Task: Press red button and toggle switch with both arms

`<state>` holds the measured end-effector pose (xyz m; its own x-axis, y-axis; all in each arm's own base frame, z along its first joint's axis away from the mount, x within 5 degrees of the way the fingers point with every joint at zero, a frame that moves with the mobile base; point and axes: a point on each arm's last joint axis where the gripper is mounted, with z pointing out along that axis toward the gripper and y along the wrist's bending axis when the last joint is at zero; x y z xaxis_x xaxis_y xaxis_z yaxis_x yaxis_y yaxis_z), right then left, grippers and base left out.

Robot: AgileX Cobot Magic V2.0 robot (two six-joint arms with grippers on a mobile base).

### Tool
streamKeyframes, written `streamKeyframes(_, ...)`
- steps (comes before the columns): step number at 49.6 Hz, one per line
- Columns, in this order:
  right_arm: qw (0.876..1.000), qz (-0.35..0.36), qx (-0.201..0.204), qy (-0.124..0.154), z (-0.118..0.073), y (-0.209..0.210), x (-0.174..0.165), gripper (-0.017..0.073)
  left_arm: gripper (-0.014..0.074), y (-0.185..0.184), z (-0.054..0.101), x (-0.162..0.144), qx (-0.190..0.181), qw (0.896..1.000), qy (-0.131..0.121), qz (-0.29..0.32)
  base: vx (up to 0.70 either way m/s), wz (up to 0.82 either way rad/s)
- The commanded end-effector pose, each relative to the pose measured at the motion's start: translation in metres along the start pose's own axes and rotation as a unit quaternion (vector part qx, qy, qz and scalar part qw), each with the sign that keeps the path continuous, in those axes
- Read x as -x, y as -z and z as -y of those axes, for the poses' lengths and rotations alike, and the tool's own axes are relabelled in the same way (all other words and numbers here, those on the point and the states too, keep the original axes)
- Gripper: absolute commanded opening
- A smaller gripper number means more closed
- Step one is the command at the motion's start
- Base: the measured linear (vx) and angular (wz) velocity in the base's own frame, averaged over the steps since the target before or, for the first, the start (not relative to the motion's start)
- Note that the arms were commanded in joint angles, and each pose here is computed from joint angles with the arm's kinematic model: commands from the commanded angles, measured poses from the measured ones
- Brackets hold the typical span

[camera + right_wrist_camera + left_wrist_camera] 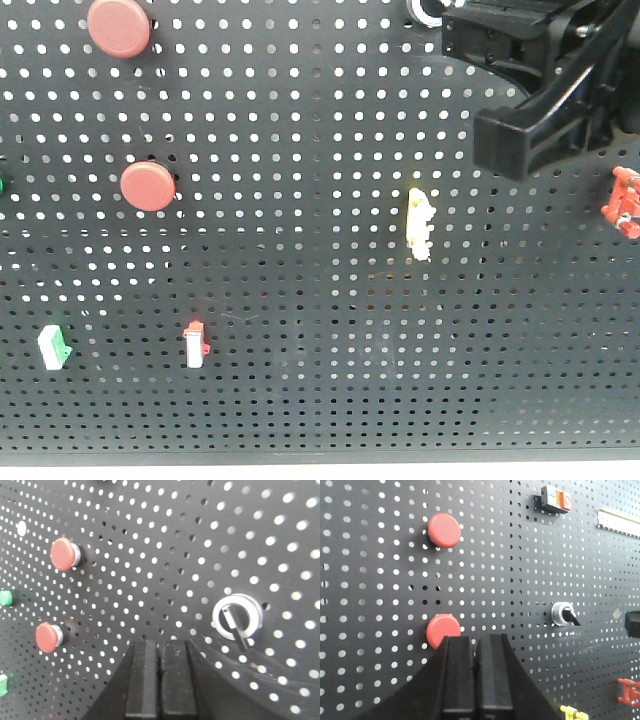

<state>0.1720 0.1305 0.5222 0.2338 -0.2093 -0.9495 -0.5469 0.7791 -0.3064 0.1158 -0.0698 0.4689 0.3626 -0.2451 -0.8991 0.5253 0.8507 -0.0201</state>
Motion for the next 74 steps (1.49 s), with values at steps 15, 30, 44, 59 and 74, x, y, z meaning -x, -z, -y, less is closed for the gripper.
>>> streamKeyframes(15, 0.999, 0.036, -0.012, 0.008, 0.005, 0.010, 0.015, 0.0000, 0.0002, 0.000, 0.001, 0.015, -0.004, 0.999, 0.004, 0.048, 0.00, 0.00)
streamKeyframes(30, 0.999, 0.036, -0.012, 0.008, 0.005, 0.010, 0.015, 0.0000, 0.0002, 0.033, -0.019, -0.012, 0.074, 0.991, -0.114, -0.002, 0.00, 0.00)
streamKeyframes(44, 0.999, 0.036, -0.012, 0.008, 0.005, 0.010, 0.015, 0.0000, 0.0002, 0.149, -0.039, -0.142, 0.238, 0.959, -0.100, -0.119, 0.00, 0.00)
streamKeyframes(59, 0.999, 0.036, -0.012, 0.008, 0.005, 0.010, 0.015, 0.0000, 0.0002, 0.198, -0.034, -0.208, 0.263, 0.942, -0.084, -0.192, 0.00, 0.00)
streamKeyframes(74, 0.999, 0.036, -0.011, 0.006, 0.005, 0.010, 0.015, 0.0000, 0.0002, 0.199, -0.034, -0.213, 0.263, 0.937, -0.078, -0.214, 0.00, 0.00)
